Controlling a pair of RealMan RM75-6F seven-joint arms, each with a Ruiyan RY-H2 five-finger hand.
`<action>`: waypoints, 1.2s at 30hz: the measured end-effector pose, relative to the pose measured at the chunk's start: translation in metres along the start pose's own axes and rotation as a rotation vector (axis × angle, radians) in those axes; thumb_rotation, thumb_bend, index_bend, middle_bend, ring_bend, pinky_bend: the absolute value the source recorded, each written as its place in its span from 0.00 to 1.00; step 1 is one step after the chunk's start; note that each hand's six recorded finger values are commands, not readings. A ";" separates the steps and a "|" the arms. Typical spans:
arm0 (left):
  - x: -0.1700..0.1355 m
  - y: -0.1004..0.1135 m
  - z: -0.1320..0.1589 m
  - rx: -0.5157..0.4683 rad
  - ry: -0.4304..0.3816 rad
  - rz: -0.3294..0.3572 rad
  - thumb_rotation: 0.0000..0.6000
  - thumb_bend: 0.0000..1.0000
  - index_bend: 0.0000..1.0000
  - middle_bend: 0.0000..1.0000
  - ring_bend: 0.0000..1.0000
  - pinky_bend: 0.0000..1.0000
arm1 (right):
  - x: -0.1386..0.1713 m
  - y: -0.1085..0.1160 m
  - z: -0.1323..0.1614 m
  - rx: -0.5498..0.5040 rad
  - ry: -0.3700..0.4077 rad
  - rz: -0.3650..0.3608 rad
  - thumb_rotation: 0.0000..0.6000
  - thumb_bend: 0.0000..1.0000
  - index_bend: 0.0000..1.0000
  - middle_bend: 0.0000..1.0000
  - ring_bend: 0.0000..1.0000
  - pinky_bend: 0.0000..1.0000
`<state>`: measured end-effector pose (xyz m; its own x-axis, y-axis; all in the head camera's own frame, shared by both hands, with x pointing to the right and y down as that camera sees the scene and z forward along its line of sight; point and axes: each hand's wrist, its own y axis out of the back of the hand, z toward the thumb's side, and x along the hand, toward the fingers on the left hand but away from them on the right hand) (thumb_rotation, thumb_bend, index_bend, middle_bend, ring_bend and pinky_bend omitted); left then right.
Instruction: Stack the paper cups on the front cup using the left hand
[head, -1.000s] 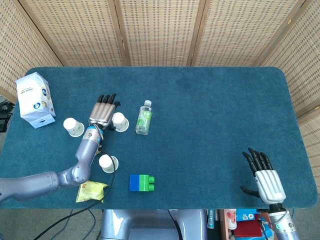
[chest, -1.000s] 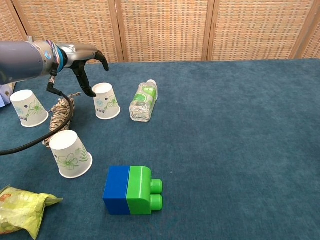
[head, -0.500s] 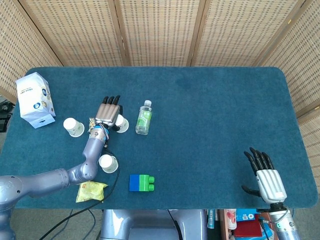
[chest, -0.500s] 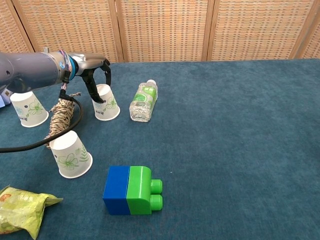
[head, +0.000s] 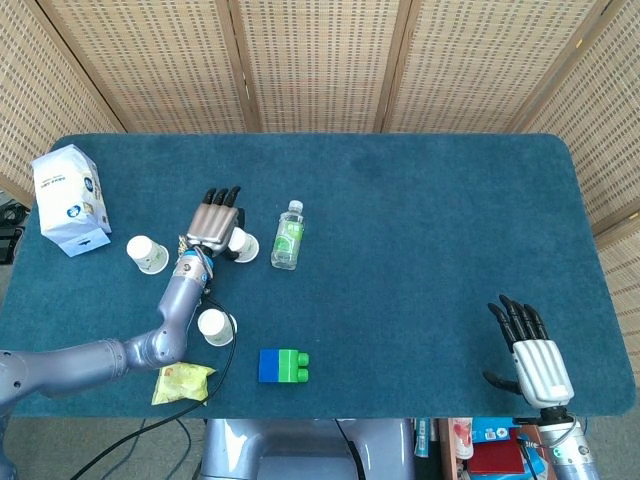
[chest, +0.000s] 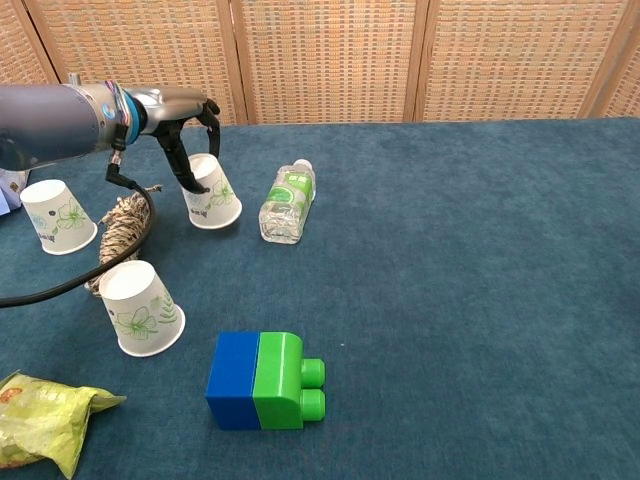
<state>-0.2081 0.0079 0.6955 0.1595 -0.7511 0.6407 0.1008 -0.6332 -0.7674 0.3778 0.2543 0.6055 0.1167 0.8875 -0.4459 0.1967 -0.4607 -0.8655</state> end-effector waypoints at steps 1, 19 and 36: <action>-0.002 0.003 0.000 -0.002 -0.005 0.006 1.00 0.20 0.47 0.00 0.00 0.00 | 0.000 0.000 0.000 0.000 0.000 0.000 1.00 0.00 0.00 0.00 0.00 0.00; -0.135 0.072 -0.001 0.067 -0.257 0.043 1.00 0.20 0.47 0.00 0.00 0.00 | 0.008 0.000 0.015 0.032 0.044 -0.014 1.00 0.00 0.00 0.00 0.00 0.00; -0.189 0.039 -0.039 0.118 -0.295 -0.063 1.00 0.20 0.47 0.00 0.00 0.00 | 0.011 0.002 0.020 0.038 0.057 -0.025 1.00 0.00 0.00 0.00 0.00 0.00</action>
<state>-0.2724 0.1179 0.5458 0.4250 -0.6139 0.6652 0.2299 -0.6376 -0.7353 0.3604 0.2635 0.5943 0.1674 0.8958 -0.4116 0.1628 -0.4369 -0.8846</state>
